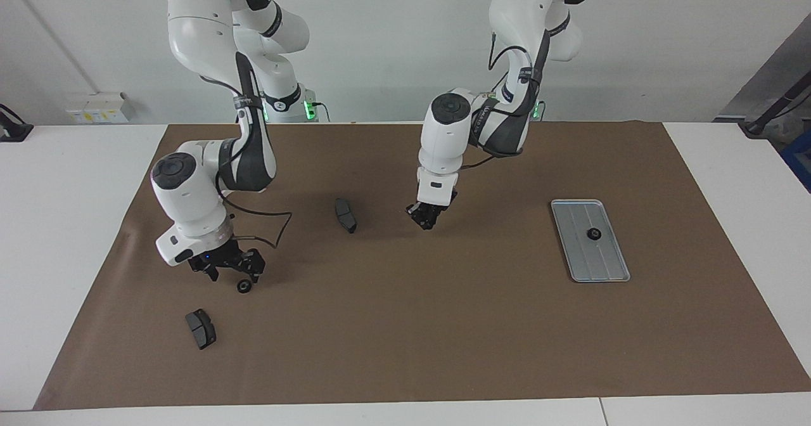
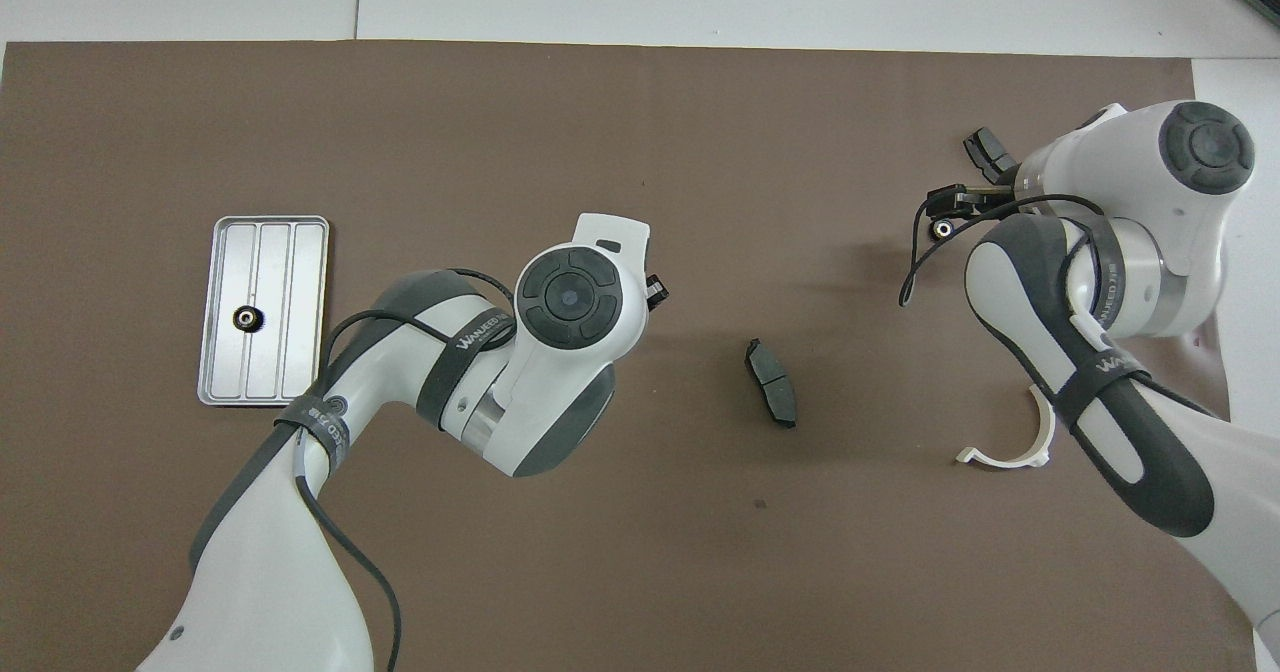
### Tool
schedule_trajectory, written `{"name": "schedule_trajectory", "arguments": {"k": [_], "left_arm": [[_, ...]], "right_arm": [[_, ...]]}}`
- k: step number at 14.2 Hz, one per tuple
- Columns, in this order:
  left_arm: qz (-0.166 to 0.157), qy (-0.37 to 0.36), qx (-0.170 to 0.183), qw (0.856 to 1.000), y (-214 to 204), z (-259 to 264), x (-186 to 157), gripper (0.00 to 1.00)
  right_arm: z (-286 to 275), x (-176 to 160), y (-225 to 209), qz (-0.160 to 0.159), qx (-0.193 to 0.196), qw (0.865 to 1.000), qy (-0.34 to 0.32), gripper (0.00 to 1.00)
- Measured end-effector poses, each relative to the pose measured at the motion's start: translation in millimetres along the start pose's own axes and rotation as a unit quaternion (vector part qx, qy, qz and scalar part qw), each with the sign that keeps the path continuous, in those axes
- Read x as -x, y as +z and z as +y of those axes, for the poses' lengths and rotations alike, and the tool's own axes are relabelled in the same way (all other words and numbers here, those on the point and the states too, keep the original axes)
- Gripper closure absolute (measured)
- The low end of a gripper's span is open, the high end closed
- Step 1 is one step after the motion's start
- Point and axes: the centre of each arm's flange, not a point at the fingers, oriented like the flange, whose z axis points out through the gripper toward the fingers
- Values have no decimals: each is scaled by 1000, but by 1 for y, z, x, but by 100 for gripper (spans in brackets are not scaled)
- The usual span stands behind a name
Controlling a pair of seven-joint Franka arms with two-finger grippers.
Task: Place bearing gear from tray to pile
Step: 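Carry the second gear mid-table and release it with the left gripper, then move the right gripper to the gear while the left gripper returns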
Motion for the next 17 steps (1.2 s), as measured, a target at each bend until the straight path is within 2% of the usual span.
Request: {"name": "schedule_trajectory", "arguments": {"k": [2, 6, 7, 8, 9, 12, 17], "left_arm": [[1, -3, 2, 1000, -1, 1, 2, 57], [6, -13, 4, 1000, -8, -3, -10, 14], [9, -20, 5, 1000, -12, -7, -21, 9], [11, -23, 5, 1000, -18, -15, -37, 9], [12, -16, 0, 1000, -24, -26, -58, 16], [10, 24, -20, 999, -37, -67, -119, 17], [-11, 148, -49, 988, -40, -163, -226, 22]], "right_arm": [[-2, 2, -26, 1, -2, 1000, -1, 0], [-13, 7, -52, -1, -6, 1000, -4, 0], [-27, 9, -54, -4, -8, 1000, -6, 0], [-48, 12, -54, -5, -11, 1000, -4, 0], [-75, 17, -55, -6, -14, 1000, 1, 0], [-155, 39, -57, -9, -24, 1000, -7, 0], [-287, 94, -42, -6, -43, 999, 8, 0]]}}
